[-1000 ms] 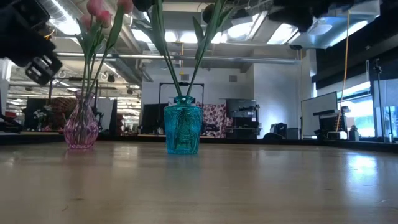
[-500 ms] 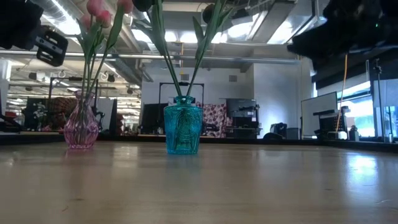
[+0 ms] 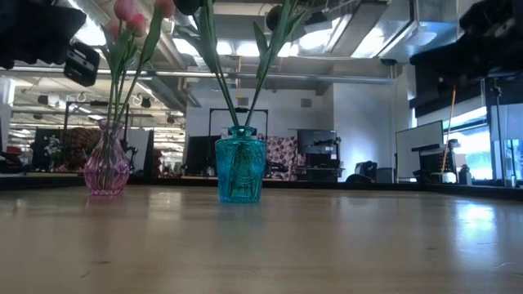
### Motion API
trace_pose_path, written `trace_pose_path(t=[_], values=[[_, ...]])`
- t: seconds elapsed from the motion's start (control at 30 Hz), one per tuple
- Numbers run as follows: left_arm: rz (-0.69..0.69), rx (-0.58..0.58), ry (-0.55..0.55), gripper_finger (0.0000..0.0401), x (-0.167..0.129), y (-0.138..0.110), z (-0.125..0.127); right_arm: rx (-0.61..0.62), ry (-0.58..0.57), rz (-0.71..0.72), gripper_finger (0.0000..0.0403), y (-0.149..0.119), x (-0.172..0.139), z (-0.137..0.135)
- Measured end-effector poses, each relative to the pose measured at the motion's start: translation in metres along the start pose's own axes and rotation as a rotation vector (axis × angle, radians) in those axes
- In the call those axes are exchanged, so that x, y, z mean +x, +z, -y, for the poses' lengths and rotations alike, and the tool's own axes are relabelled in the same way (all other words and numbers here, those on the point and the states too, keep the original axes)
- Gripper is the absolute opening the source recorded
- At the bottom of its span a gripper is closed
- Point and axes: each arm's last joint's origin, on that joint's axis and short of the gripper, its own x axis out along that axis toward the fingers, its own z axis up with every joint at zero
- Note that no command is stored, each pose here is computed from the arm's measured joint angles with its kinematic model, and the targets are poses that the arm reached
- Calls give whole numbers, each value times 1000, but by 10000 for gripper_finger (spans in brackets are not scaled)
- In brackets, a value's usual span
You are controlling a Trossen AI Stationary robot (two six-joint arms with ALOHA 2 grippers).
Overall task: Sort flowers into vase by color
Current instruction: Return to Home Position
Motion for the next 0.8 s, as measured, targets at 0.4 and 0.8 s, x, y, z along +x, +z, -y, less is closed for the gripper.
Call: trace_pose_path(t=[0.4, 0.8], values=[[3, -6, -4, 0, 3, 3, -17, 114, 11, 12, 5, -34, -3, 11], [-5, -24, -20, 0, 3, 3, -16, 90, -53, 26, 12, -34, -3, 12]])
